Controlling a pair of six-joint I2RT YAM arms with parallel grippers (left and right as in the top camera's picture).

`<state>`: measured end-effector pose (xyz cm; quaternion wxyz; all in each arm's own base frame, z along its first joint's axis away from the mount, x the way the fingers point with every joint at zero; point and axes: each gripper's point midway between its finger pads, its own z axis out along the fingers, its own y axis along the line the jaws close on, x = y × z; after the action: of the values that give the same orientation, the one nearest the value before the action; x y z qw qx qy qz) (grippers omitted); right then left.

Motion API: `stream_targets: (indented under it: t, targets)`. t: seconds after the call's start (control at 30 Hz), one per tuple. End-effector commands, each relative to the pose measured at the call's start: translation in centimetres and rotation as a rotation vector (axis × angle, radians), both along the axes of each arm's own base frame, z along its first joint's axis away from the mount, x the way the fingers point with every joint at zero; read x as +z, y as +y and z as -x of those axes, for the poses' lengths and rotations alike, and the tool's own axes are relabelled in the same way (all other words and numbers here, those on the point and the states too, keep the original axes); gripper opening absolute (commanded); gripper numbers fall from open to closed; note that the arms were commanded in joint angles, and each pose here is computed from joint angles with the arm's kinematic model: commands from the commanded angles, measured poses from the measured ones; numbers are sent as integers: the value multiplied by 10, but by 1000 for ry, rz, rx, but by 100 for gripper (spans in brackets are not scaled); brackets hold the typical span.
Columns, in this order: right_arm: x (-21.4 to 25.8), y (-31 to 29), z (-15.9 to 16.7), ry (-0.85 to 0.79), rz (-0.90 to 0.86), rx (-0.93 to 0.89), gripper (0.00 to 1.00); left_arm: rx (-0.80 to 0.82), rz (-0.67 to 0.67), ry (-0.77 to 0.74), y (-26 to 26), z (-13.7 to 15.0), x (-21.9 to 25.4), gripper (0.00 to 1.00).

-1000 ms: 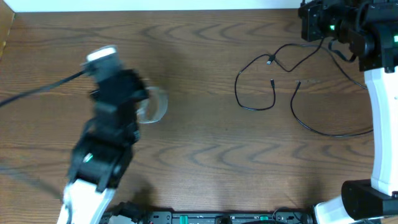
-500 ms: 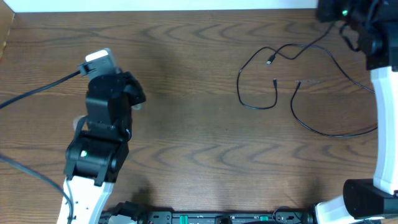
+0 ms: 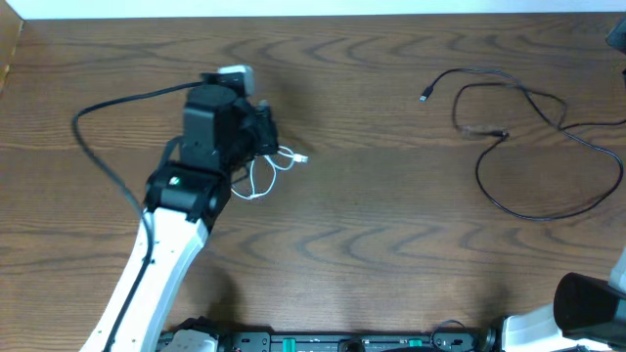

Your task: Untangle cables

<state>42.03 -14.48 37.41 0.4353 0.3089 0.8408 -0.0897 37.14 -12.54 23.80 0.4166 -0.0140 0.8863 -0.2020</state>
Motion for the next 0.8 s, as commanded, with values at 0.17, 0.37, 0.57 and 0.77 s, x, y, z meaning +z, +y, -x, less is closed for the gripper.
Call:
stream_targets:
  t: [0.17, 0.37, 0.57, 0.77]
  targets:
    - [-8, -12, 9, 59, 48, -32, 3, -155, 57, -13, -41, 9, 5, 8]
    - [-35, 1, 6, 112, -29, 39, 52, -165, 57, -10, -44, 11, 5, 7]
    - [-79, 64, -8, 159, -220, 397, 69, -165, 57, -14, -44, 11, 6, 8]
    - [-114, 151, -7, 114, -413, 884, 75, -165, 64, -41, -45, 7, 11, 7]
